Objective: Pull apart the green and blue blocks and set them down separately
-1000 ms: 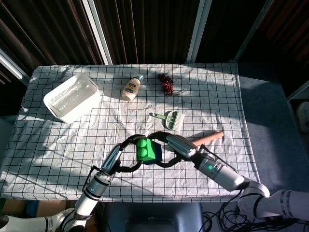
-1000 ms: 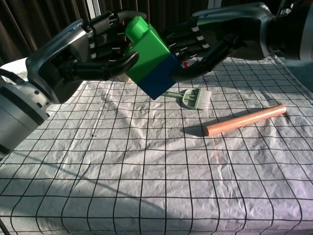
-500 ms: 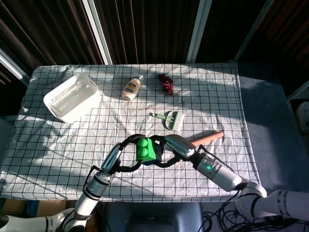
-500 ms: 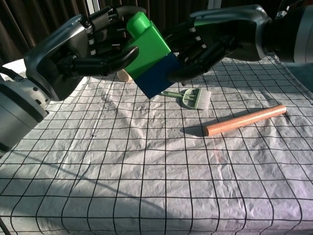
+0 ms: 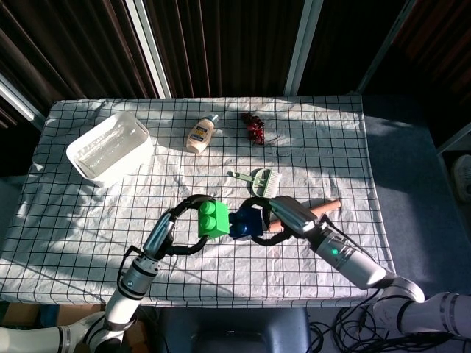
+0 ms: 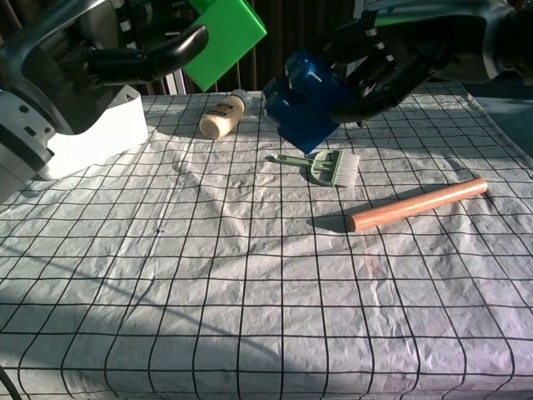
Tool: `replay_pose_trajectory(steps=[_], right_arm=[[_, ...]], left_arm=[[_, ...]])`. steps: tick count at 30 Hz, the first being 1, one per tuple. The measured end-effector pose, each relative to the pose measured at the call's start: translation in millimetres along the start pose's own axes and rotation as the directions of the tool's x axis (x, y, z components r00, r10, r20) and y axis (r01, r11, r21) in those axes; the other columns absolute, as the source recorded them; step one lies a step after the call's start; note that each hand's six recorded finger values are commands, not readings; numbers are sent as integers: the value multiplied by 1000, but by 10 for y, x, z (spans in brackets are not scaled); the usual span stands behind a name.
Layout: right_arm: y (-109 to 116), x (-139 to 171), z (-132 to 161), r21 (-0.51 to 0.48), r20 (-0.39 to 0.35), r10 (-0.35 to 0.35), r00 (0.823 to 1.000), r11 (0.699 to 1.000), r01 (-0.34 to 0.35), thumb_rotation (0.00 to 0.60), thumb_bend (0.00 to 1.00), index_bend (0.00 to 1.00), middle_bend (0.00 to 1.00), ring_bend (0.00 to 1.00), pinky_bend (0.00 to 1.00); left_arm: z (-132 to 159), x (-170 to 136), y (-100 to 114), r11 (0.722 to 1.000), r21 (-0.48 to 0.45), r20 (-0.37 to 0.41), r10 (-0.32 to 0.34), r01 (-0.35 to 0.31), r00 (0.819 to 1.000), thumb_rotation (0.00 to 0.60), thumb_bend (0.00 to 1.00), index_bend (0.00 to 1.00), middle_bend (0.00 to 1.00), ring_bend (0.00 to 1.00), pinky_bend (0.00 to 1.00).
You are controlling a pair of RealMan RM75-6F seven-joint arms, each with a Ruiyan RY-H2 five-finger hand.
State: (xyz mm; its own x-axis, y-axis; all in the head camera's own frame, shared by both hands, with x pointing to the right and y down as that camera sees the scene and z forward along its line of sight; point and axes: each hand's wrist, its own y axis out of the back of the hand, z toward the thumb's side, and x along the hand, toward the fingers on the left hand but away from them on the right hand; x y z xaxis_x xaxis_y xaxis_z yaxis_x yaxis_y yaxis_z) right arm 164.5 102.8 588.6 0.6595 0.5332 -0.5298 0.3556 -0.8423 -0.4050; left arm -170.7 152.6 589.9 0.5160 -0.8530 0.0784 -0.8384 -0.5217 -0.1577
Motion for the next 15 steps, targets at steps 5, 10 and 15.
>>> replay_pose_trajectory(steps=[5,10,15], right_arm=[[79,52,-235,90,62,-26,998,996,20,600,243,832,631,598,509],[209,97,-649,274,158,-94,983,961,48,600,244,744,630,512,470],[351,118,-1245,416,299,-193,934,908,55,600,243,687,617,444,415]], left_arm=[[-140,-78,226,996,83,-53,17,-13,998,600,790,710,731,769,1000],[-558,-249,567,979,197,-176,84,-48,981,600,789,709,731,767,1000],[-1042,-461,896,962,263,-300,153,-73,941,600,787,699,730,741,926]])
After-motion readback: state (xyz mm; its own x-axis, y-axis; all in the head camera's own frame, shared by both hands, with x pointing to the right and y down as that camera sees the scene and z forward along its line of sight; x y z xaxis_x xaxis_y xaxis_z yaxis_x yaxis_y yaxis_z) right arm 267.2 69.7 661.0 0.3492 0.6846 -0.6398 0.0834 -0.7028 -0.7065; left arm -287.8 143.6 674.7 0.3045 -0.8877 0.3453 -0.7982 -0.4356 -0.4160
